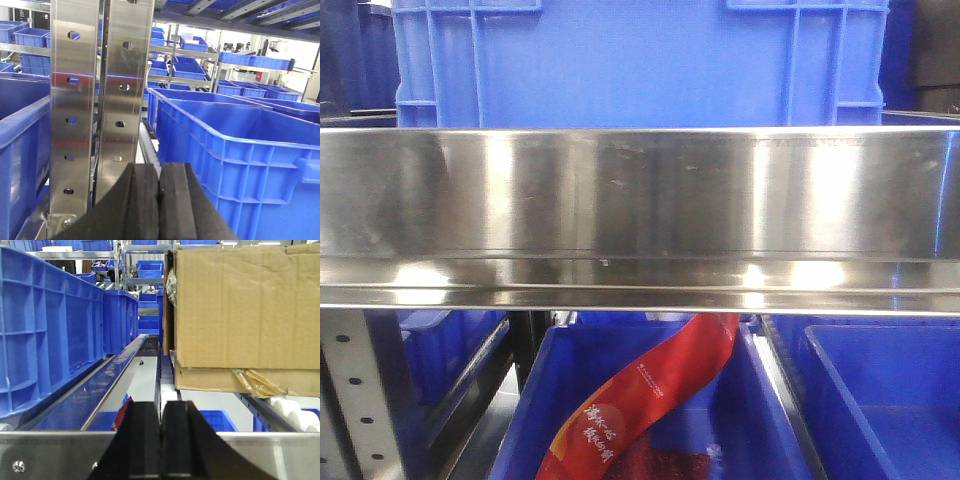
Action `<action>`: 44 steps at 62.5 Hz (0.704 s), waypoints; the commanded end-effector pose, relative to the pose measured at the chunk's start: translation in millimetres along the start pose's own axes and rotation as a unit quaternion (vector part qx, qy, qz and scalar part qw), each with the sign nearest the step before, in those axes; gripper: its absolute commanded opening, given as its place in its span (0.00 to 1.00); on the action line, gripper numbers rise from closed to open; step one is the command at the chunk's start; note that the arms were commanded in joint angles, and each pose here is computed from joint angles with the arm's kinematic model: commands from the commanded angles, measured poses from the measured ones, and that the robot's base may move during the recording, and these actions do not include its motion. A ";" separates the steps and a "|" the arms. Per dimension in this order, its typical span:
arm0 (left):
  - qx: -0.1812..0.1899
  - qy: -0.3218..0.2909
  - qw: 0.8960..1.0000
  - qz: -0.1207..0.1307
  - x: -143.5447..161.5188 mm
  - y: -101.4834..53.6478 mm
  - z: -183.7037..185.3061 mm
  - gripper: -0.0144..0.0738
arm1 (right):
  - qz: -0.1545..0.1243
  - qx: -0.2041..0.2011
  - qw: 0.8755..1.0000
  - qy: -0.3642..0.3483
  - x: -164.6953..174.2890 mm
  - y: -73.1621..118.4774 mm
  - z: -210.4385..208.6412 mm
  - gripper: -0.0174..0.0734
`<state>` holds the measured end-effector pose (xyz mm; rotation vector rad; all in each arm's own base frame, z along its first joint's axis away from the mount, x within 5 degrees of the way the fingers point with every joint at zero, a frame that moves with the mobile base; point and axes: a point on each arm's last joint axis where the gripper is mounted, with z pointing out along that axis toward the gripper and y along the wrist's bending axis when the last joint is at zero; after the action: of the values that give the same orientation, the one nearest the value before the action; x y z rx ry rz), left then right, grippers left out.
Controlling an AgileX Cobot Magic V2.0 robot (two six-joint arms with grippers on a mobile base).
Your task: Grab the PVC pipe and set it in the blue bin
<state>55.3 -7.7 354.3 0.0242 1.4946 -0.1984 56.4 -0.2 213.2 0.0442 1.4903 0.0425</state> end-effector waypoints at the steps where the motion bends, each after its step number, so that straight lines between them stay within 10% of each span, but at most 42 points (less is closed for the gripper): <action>1: -0.002 -0.014 1.000 0.001 -2.2 0.2 -1.0 0.04 | -0.005 -0.002 1.000 -0.008 -0.9 0.2 -0.3 0.01; 15: -0.003 -0.008 1.000 0.004 8.4 1.5 -2.6 0.04 | -0.005 -0.002 1.000 -0.008 -0.9 0.2 -0.3 0.01; 44: -0.026 0.002 1.000 0.016 137.4 17.6 -11.1 0.04 | -0.005 -0.002 1.000 -0.008 -0.9 0.2 -0.3 0.01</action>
<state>58.2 -6.3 229.5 0.0234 1.5370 -0.1499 56.4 -0.2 213.2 0.0428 1.4904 0.0410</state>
